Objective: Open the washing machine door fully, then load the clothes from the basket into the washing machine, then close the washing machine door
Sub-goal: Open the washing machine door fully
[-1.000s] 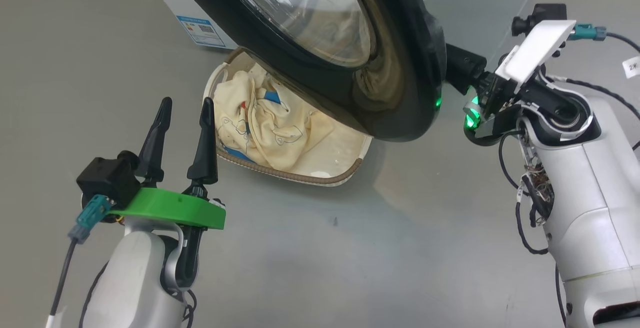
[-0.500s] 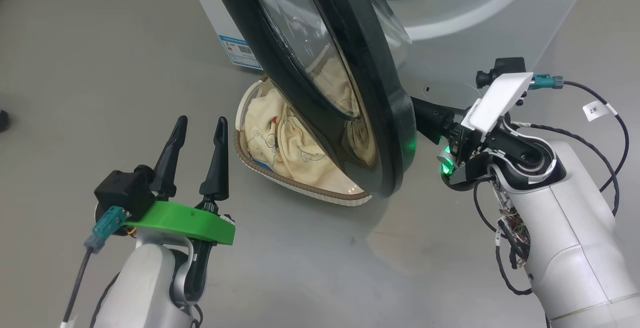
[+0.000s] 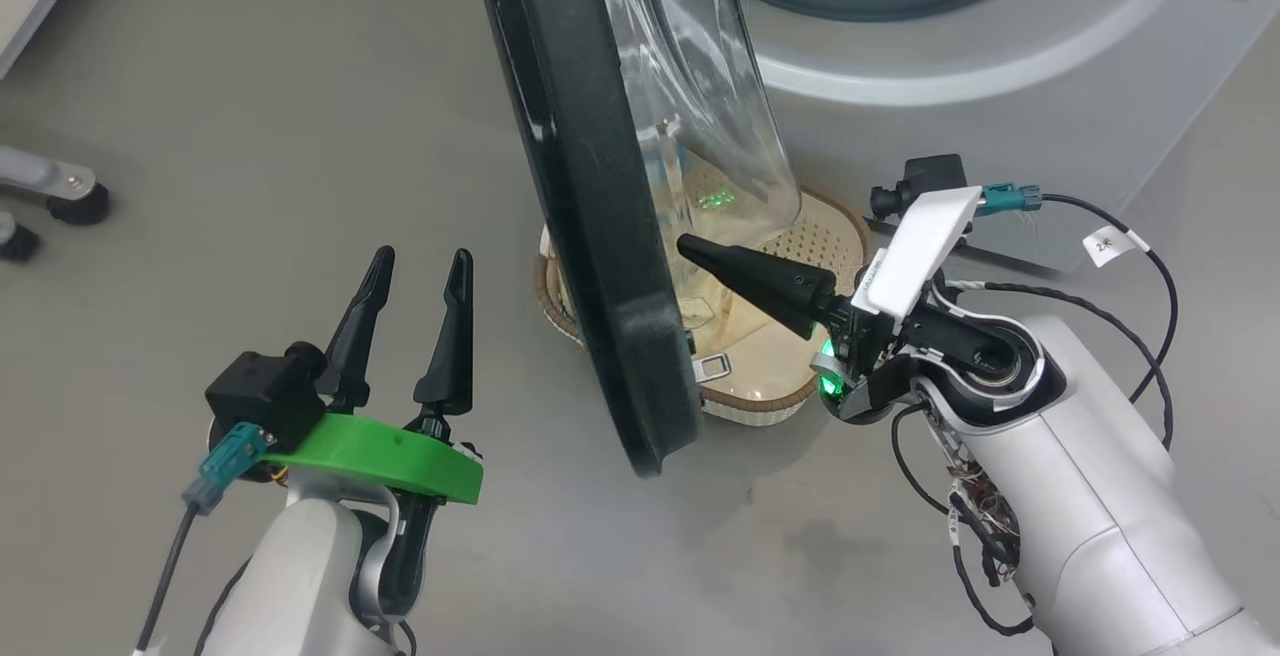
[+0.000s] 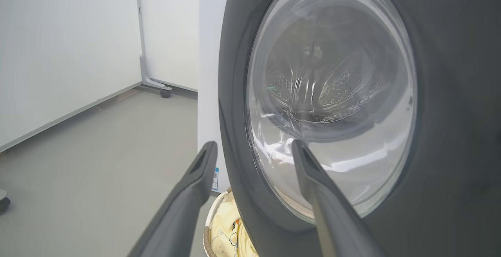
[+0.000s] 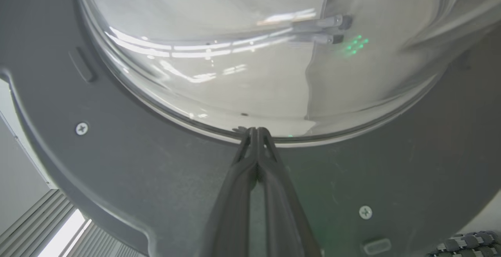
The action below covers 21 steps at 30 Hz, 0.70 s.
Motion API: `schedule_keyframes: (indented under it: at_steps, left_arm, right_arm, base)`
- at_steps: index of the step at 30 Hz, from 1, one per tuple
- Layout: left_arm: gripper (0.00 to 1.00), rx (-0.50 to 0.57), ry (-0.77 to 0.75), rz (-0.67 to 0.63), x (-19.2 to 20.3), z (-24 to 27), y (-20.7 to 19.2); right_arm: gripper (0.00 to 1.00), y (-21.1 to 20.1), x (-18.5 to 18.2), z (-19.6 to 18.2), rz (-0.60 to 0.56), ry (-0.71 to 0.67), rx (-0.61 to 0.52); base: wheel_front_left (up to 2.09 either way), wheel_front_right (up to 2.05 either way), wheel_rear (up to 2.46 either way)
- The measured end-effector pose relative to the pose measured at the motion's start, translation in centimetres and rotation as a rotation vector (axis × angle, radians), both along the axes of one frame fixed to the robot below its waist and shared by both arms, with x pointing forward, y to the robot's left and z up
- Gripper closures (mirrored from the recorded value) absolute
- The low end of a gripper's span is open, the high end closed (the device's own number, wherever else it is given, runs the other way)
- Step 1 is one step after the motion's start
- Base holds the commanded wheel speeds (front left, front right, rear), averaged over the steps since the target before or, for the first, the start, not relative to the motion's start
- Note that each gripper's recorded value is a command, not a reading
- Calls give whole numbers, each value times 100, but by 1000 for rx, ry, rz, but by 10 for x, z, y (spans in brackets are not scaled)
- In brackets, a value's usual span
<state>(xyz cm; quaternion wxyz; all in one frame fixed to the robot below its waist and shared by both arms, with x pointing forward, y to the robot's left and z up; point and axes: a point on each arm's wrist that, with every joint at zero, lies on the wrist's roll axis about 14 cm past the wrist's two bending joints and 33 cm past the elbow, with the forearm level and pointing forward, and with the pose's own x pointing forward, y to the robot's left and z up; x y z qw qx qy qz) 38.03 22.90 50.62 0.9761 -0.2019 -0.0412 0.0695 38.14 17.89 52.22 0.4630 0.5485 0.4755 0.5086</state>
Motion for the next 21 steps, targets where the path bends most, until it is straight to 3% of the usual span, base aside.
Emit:
schedule_keyframes:
  at_steps: [21]
  left_arm:
    - [0, 4, -23, 88, -31, 11, 24]
  right_arm:
    - [100, 38, -53, 10, 105, 19, 9]
  base:
    - [0, 0, 0]
